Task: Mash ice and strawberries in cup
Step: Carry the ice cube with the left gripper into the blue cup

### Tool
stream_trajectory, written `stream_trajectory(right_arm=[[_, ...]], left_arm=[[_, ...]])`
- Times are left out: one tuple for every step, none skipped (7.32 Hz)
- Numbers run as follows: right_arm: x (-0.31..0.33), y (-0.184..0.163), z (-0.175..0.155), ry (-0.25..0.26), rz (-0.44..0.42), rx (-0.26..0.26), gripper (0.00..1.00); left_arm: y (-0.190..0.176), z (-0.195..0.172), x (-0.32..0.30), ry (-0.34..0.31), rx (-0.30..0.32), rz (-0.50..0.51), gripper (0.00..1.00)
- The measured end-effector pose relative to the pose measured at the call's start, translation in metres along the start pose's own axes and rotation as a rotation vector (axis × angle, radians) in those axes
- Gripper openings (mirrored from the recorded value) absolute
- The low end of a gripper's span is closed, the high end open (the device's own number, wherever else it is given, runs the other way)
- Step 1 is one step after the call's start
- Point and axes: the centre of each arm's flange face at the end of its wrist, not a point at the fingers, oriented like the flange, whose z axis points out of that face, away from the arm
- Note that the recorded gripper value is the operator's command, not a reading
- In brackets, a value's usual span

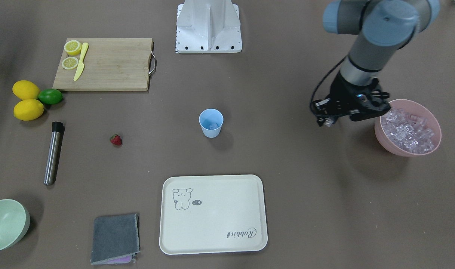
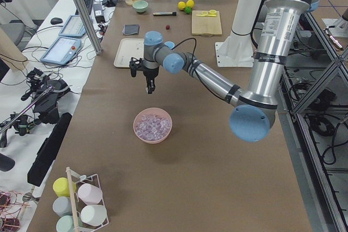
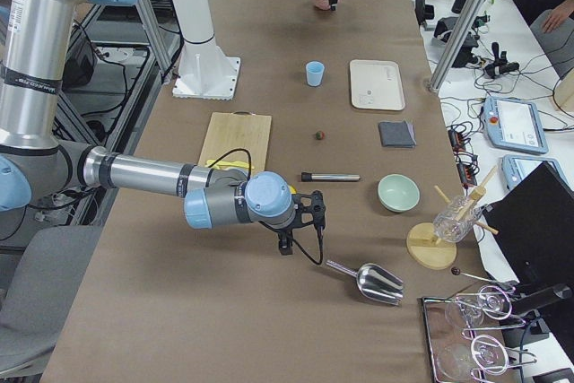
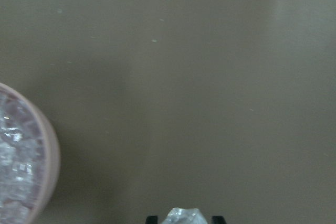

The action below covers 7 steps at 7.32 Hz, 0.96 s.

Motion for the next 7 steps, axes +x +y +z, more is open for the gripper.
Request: stream_trajectory(right_arm=[[0.001,0.000,0.000,0.002,0.000,0.000,1.00],[0.001,0.000,0.000,0.004,-0.001,0.000,1.00],[0.001,0.000,0.000,0.007,-0.001,0.000,1.00],[0.002,0.000,0.000,0.008,0.000,0.001,1.00],[0.002,0.000,0.000,0.009,0.000,0.001,1.00],[0.002,0.001,0.000,0.009,0.001,0.001,1.00],[0.002,0.001,0.000,0.010,0.001,0.001,1.00]], left_arm=[[0.020,0.008,0.054,0.022,-0.013,0.008,0.00],[0.039,0.014,0.100,0.040,-0.023,0.023,0.00],[0.051,0.016,0.138,0.056,-0.034,0.039,0.00],[0.062,0.018,0.172,0.067,-0.042,0.054,0.00],[0.074,0.023,0.198,0.074,-0.040,0.067,0.00],[0.084,0.031,0.212,0.081,-0.036,0.079,0.00],[0.090,0.038,0.218,0.084,-0.035,0.088,0.60]])
